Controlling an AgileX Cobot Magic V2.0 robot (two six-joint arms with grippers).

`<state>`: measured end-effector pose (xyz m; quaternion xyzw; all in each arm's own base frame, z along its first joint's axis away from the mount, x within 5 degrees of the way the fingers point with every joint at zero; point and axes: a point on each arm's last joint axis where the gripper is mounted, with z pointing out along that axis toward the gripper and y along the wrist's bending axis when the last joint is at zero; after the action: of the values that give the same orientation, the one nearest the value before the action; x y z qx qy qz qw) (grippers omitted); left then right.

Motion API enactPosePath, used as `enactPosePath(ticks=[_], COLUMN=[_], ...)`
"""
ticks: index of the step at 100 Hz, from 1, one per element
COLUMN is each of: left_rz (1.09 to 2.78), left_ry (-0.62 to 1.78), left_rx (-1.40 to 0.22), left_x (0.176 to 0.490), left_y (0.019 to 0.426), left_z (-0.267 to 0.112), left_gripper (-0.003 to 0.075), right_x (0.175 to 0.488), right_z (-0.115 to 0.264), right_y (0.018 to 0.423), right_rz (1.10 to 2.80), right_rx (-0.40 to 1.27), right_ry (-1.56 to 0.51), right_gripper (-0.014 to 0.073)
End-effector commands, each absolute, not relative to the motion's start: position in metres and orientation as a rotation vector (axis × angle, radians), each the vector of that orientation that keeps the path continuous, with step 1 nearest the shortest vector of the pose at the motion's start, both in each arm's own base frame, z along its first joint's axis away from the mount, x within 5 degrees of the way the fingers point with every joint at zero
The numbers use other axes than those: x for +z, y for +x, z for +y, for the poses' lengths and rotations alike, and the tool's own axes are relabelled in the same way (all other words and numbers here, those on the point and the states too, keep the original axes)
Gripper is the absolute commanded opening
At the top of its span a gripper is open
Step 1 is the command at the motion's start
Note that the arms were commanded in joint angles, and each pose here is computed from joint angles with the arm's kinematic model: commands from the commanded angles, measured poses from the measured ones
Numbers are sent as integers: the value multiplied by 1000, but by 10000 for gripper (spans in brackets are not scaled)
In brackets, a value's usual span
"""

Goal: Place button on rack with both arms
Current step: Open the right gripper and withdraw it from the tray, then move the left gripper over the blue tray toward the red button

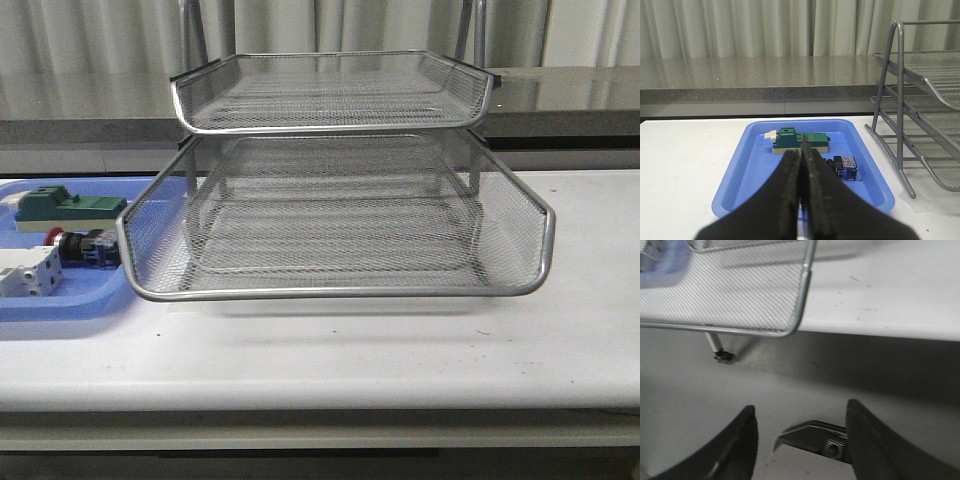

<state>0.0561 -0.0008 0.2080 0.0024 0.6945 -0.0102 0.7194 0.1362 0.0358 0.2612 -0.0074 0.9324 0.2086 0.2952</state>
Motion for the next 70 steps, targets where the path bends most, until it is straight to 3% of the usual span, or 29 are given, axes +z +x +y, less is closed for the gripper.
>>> enactPosePath(ticks=[1, 22, 44, 58, 70], left_rz=[1469, 1469, 1469, 1469, 1469], left_ry=[4, 4, 4, 4, 4], left_rx=[-36, -36, -36, -36, -36], left_x=[202, 202, 202, 202, 202], left_y=[55, 55, 55, 55, 55], left_z=[-1, -1, -1, -1, -1], left_gripper=[-20, -20, -20, -20, -20], right_x=[286, 312, 322, 324, 325], right_z=[26, 10, 7, 5, 5], right_y=[130, 100, 69, 56, 51], right_rz=[2462, 2411, 2308, 2276, 2257], right_rx=[400, 161, 103, 71, 66], right_ry=[-5, 7, -9, -16, -17], right_gripper=[410, 410, 388, 243, 69])
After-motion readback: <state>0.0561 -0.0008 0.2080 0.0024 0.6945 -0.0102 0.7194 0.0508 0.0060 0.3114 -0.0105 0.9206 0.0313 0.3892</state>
